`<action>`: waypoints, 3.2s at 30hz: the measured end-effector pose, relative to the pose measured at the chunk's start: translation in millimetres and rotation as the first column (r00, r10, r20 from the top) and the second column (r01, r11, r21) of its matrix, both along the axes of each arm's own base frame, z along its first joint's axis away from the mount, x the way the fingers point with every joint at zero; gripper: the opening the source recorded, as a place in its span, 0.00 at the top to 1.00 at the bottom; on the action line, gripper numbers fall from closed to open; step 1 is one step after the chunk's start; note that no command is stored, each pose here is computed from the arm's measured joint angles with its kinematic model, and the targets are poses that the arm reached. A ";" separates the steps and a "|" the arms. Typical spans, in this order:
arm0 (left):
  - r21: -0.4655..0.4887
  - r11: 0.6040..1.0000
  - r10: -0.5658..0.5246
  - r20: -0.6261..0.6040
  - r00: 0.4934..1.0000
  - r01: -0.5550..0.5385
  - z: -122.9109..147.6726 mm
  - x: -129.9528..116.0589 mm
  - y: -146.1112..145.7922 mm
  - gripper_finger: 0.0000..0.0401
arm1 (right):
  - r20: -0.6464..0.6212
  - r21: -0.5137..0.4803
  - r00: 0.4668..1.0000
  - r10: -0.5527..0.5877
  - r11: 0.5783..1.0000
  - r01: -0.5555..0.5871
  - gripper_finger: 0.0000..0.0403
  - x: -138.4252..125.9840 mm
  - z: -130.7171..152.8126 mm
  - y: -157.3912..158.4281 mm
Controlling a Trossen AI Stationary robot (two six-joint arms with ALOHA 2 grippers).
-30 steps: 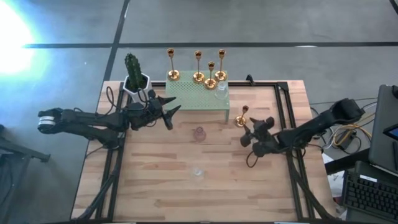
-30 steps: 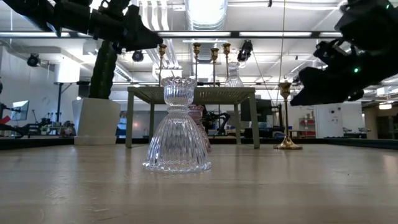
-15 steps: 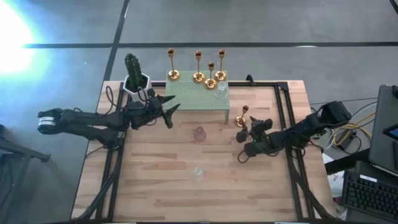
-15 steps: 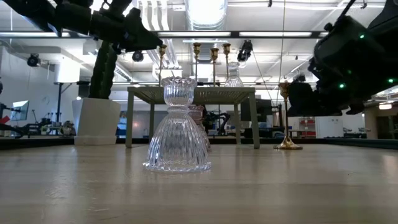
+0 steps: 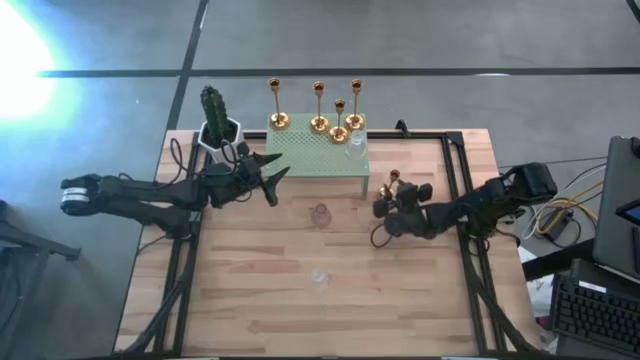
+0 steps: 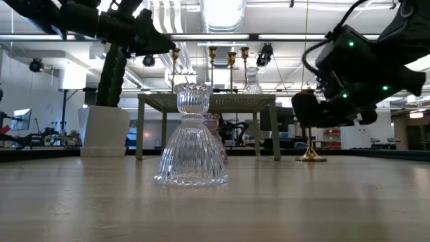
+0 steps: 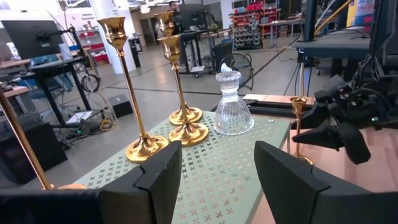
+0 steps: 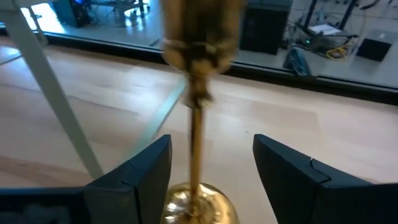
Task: Pick & Place candle stick holders
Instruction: Put the gold candle holder on the shelf
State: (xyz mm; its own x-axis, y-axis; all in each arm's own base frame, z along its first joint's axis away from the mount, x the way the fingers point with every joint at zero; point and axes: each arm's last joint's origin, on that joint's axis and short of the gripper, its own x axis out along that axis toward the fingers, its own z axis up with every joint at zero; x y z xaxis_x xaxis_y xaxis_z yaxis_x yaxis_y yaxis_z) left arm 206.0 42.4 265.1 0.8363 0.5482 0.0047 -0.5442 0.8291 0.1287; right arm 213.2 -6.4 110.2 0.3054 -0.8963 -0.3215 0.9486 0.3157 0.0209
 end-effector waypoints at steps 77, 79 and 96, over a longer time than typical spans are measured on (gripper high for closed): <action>-0.080 0.614 -0.784 0.052 0.618 0.785 26.8 90.6 -14.9 0.49 | -0.023 -0.102 0.390 0.920 0.386 -0.917 0.98 116.6 229.5 40.2; -0.076 0.614 -0.784 0.050 0.618 0.785 27.0 90.6 -15.0 0.49 | -0.018 -0.111 0.391 0.920 0.386 -0.916 0.98 116.9 230.2 40.1; -0.004 0.615 -0.785 0.090 0.613 0.788 34.6 90.4 -15.0 0.49 | 0.007 -0.142 0.368 0.930 0.366 -0.920 0.98 118.1 233.0 39.5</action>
State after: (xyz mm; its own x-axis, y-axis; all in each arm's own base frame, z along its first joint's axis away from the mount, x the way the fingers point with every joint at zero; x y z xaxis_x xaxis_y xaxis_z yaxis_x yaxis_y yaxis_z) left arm 296.4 27.4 299.7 0.9445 -0.3190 0.0777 0.3135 0.9466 0.0755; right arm 331.2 33.1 343.2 0.9802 -0.0586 -0.1892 0.0563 0.9983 -0.0179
